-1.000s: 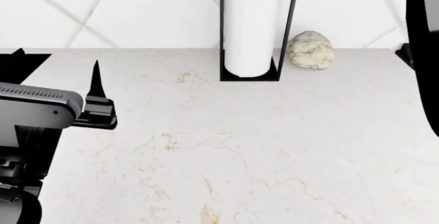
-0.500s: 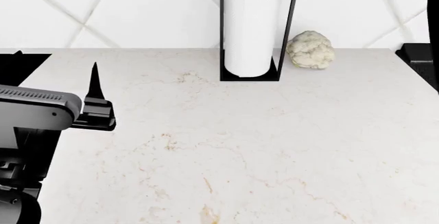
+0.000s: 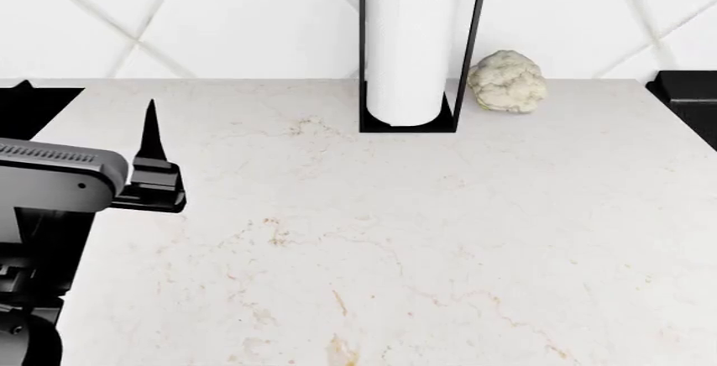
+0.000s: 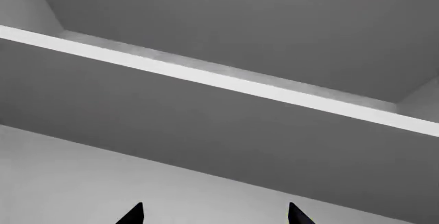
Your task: A wet mug is on the counter and needs to be dried. Pick it up and place it upside down in the open cabinet.
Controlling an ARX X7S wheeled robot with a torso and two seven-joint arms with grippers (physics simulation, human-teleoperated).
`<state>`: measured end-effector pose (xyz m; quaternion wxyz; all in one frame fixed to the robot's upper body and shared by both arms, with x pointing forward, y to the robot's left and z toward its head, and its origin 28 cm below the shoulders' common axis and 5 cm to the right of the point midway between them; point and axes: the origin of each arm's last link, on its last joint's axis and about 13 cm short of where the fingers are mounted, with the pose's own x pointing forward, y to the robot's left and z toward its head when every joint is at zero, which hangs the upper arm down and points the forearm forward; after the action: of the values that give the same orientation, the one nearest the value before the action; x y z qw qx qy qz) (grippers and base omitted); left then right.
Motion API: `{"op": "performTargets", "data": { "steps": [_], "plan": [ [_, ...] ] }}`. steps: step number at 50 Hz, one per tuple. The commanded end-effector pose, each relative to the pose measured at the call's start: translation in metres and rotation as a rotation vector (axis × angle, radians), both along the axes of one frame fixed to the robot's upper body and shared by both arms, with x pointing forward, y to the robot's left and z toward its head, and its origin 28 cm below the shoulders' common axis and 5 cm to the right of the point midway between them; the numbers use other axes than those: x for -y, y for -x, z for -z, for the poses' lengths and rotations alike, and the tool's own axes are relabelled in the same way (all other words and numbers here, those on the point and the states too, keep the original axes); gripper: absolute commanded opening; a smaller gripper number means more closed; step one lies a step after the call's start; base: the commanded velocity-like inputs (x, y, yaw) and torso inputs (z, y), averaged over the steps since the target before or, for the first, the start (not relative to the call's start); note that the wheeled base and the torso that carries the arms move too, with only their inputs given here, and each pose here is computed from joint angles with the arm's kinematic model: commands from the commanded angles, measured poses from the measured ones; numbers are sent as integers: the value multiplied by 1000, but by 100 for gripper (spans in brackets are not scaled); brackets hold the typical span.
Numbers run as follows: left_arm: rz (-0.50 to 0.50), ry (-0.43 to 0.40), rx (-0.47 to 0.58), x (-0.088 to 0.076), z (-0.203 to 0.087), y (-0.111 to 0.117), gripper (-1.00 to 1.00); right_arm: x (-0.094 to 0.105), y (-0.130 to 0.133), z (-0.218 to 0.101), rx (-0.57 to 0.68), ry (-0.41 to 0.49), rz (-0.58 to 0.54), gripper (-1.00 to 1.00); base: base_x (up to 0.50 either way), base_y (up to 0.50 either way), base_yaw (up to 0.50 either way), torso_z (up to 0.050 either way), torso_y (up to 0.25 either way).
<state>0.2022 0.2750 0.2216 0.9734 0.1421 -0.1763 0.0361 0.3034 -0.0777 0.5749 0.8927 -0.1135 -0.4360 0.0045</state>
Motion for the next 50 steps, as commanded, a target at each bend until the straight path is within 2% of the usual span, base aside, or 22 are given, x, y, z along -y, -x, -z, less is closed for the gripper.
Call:
{"op": "performTargets", "data": {
  "steps": [1, 9, 25, 50],
  "plan": [
    [0, -1, 4, 0, -1, 1, 100, -5, 19, -7, 44, 17, -30, 100, 0, 0, 0, 0, 0],
    [-1, 0, 3, -2, 1, 1, 100, -8, 29, -8, 59, 26, -56, 100, 0, 0, 0, 0, 0],
    [-3, 2, 1, -2, 2, 2, 100, -18, 55, -1, 16, -7, -332, 100, 0, 0, 0, 0, 0],
    [-3, -3, -1, -2, 1, 0, 100, -32, 78, 16, -3, 36, -442, 100, 0, 0, 0, 0, 0]
  ]
}}
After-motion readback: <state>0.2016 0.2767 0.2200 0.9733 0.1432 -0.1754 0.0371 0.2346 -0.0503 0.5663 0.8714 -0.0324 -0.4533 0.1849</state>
